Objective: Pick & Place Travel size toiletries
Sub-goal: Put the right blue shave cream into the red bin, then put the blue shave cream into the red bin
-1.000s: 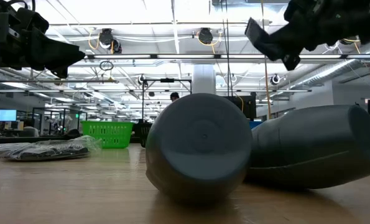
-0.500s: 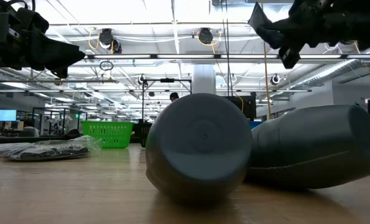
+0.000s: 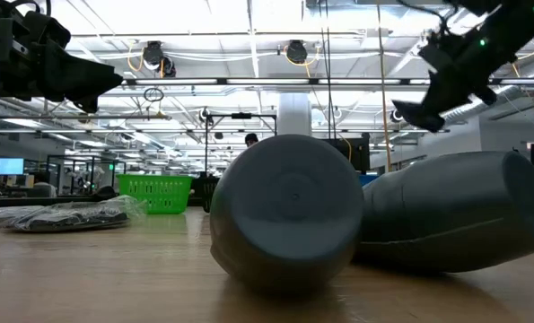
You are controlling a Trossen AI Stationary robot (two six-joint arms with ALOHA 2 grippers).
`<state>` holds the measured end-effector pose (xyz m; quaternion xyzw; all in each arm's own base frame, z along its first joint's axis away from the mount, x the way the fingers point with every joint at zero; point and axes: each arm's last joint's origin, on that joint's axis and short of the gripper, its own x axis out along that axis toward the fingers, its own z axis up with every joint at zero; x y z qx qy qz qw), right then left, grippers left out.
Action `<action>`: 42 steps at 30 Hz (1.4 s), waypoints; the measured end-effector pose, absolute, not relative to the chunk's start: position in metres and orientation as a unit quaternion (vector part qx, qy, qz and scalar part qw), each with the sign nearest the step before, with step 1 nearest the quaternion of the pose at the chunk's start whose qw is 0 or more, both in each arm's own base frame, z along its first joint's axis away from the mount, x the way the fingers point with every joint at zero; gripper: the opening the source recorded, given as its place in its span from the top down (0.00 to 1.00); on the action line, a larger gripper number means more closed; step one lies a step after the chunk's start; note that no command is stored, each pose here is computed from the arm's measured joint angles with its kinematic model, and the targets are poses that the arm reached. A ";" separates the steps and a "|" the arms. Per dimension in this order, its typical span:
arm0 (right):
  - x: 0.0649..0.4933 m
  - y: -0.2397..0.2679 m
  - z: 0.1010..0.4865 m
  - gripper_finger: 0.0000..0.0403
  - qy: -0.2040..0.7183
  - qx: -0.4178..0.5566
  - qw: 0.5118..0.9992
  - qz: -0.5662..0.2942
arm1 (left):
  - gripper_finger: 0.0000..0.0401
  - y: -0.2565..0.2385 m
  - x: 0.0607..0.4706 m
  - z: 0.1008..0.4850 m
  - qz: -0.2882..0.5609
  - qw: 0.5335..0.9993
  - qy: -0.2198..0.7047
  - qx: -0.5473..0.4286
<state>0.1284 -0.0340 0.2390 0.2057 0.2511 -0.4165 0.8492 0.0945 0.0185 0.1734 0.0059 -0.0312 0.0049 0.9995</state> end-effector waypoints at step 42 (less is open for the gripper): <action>0.136 -0.033 0.185 0.66 0.277 0.225 0.843 -0.402 | 0.71 0.018 0.094 0.173 0.005 0.999 -0.032 0.006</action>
